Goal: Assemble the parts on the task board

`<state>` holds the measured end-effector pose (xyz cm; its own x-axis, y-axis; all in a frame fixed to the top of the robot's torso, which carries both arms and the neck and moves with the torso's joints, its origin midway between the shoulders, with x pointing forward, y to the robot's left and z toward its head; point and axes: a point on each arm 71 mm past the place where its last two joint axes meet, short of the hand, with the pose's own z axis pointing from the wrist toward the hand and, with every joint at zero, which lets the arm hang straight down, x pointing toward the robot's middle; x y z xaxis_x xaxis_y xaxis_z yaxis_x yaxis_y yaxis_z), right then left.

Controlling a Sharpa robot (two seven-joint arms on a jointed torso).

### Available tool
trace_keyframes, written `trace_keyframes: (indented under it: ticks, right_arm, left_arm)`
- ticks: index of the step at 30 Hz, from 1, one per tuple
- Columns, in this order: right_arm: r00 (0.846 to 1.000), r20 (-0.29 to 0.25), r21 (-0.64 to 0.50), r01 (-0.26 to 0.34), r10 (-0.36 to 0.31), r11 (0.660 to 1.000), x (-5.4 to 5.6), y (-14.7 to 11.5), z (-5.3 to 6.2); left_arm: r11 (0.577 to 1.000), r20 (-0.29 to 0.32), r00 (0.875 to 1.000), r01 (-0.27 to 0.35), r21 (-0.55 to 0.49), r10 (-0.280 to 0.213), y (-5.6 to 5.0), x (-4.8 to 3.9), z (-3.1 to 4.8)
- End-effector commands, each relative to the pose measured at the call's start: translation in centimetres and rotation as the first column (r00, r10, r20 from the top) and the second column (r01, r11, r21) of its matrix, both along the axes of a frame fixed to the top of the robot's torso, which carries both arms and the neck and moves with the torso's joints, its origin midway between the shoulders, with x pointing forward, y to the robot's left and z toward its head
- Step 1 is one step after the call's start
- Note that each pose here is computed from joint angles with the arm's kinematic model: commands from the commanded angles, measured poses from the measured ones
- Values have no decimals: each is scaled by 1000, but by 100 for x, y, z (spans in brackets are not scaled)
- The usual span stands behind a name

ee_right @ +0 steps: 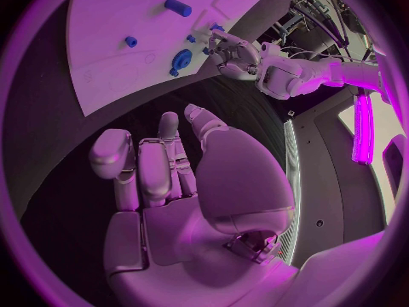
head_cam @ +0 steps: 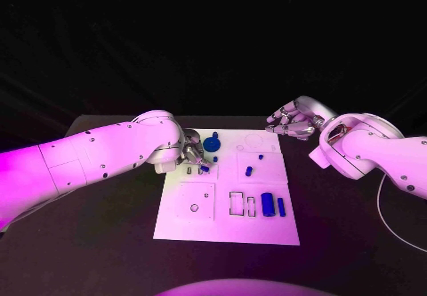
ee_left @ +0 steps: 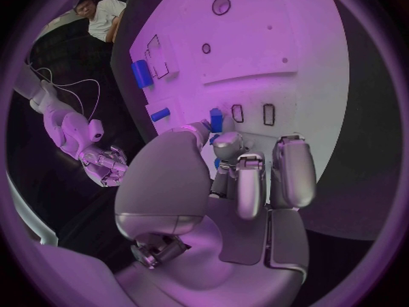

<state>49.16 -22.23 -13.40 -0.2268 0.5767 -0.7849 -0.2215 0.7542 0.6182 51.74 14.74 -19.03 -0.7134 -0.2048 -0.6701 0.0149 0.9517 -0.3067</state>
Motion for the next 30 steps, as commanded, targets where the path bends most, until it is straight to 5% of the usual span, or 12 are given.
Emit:
trace_keyframes:
  ticks: [1,12,30]
  right_arm:
    - [1000,2,-7,-7,7,1000,-1,2,-3]
    - [1000,1,-7,-6,6,1000,-2,-10,-4]
    - [1000,11,10,-9,9,1000,3,-4,-6]
  left_arm:
    - [998,74,997,-25,-53,29,10,-2,39]
    - [993,110,989,-86,-78,94,139,-72,-25]
    - [995,59,993,-98,-20,99,207,-106,-222]
